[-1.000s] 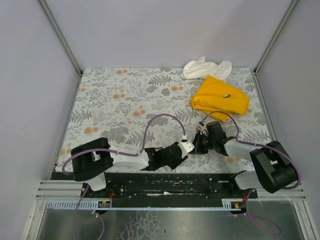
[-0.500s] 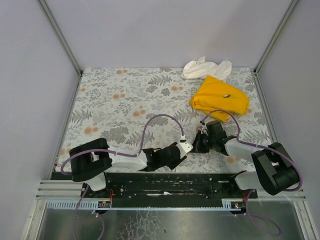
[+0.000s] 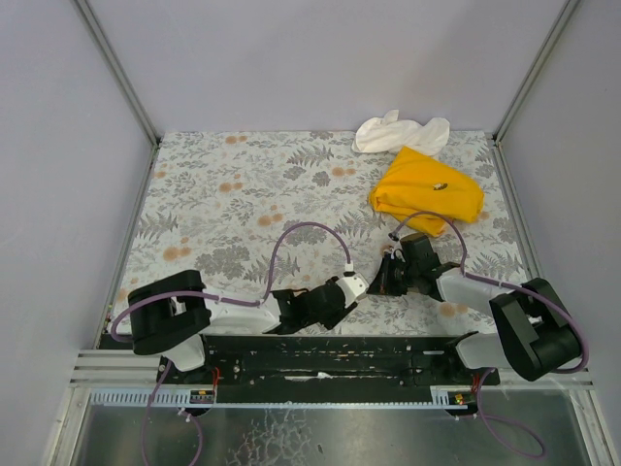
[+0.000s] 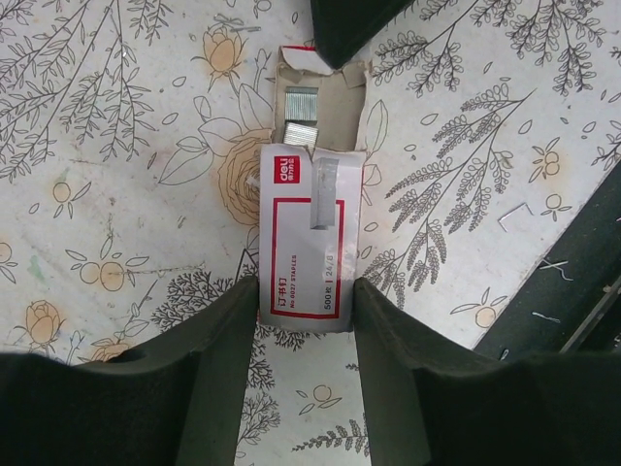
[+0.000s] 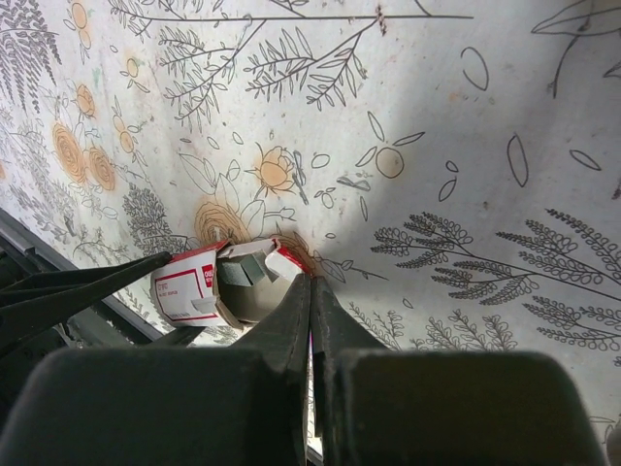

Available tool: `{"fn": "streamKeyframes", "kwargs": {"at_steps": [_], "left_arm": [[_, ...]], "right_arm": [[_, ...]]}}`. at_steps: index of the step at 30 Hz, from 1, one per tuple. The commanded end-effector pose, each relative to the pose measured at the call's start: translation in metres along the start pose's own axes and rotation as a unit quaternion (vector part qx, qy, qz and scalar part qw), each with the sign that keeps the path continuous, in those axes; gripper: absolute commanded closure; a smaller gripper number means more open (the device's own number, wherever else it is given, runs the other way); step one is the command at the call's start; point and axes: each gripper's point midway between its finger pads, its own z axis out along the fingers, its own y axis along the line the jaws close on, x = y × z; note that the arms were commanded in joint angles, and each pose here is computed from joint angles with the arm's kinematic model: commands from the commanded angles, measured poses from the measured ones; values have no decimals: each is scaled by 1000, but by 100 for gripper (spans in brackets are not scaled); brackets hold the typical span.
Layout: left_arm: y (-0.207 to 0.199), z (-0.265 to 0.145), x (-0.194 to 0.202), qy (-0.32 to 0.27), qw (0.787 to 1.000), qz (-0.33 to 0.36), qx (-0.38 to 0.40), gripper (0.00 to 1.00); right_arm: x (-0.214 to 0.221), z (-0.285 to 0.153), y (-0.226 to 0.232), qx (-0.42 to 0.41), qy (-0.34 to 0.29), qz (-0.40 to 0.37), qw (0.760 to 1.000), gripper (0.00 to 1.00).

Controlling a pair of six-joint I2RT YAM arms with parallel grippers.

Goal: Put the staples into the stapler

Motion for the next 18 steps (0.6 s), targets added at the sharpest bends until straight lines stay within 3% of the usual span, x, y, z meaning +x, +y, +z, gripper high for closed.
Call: {"fn": "streamKeyframes", "kwargs": {"at_steps": [1, 18], "left_arm": [[14, -6, 31, 46, 999, 2, -30, 58], [10, -13, 37, 54, 998, 9, -41, 58]], "right_arm": [[-9, -4, -3, 25, -14, -18, 999, 100], [-14, -12, -10, 48, -31, -21, 998, 100]]}}
